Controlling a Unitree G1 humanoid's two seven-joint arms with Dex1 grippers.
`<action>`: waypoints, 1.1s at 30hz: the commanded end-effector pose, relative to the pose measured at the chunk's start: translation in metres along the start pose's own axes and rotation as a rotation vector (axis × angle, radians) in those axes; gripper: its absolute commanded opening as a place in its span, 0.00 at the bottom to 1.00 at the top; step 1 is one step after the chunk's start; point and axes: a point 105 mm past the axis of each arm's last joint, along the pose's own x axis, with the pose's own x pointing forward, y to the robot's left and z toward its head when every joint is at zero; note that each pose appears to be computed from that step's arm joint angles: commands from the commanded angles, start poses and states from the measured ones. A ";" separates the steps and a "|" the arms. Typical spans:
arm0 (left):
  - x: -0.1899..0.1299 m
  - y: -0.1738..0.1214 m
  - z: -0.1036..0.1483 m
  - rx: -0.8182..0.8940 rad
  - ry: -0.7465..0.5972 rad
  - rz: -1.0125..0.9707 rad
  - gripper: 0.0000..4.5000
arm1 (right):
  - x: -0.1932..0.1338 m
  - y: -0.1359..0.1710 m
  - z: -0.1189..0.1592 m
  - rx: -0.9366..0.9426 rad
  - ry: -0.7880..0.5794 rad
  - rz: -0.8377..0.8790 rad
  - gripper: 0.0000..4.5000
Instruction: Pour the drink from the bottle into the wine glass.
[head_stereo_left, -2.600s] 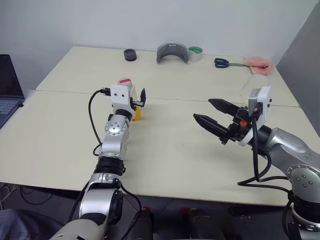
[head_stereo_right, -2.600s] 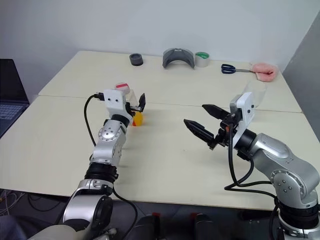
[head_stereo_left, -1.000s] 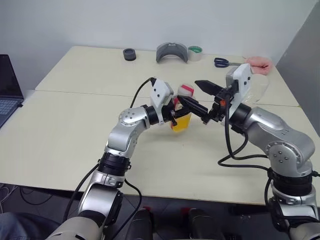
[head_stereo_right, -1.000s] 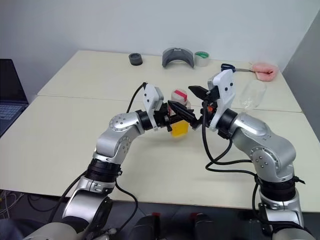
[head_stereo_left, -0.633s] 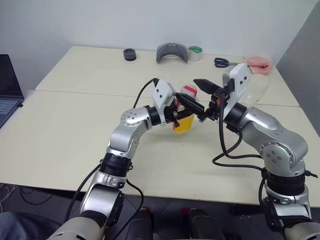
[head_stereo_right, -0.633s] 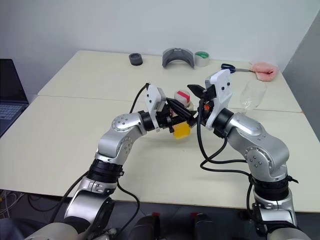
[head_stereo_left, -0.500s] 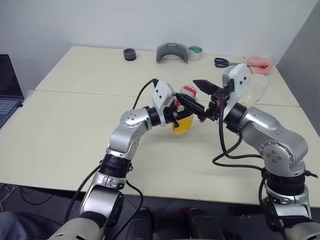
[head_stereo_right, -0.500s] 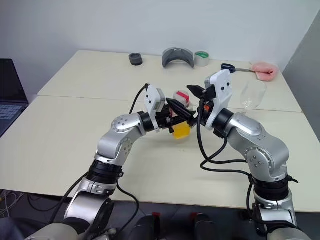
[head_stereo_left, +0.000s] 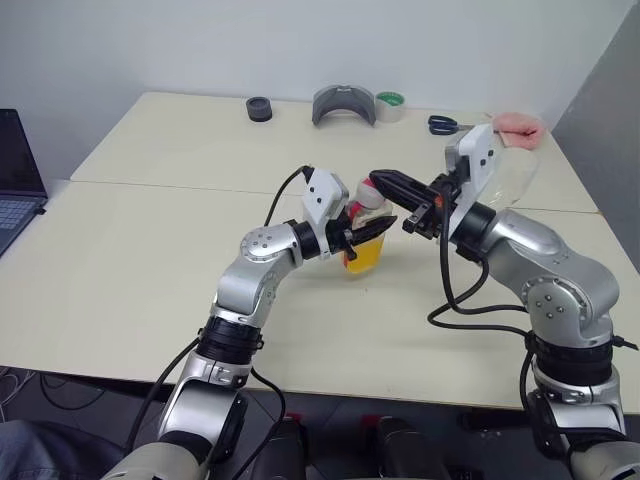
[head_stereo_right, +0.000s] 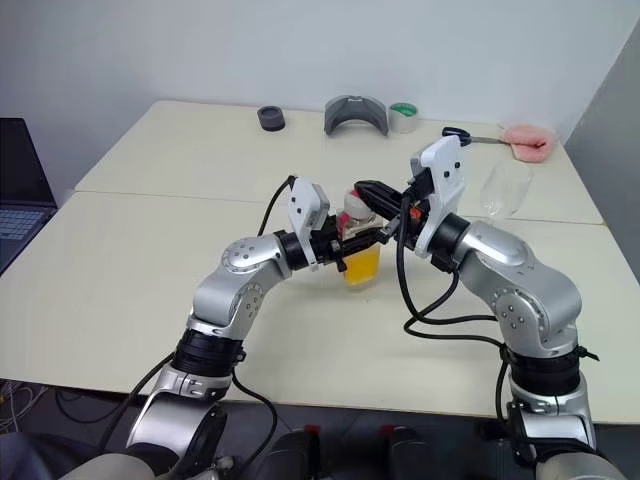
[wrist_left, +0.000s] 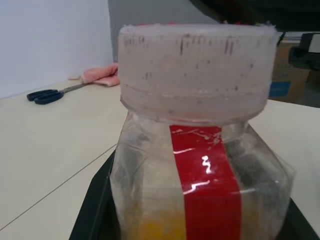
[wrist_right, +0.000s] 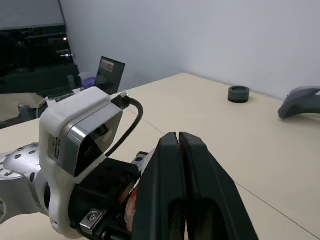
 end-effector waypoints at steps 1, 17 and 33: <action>-0.001 -0.004 0.026 0.061 -0.068 -0.030 0.39 | -0.001 0.005 0.017 -0.017 -0.042 0.074 0.01; -0.001 -0.003 0.026 0.064 -0.069 -0.025 0.39 | -0.006 0.005 0.014 0.011 -0.032 0.088 0.76; 0.005 -0.005 0.029 0.063 -0.082 -0.037 0.39 | -0.003 0.002 0.009 0.019 -0.041 0.057 0.76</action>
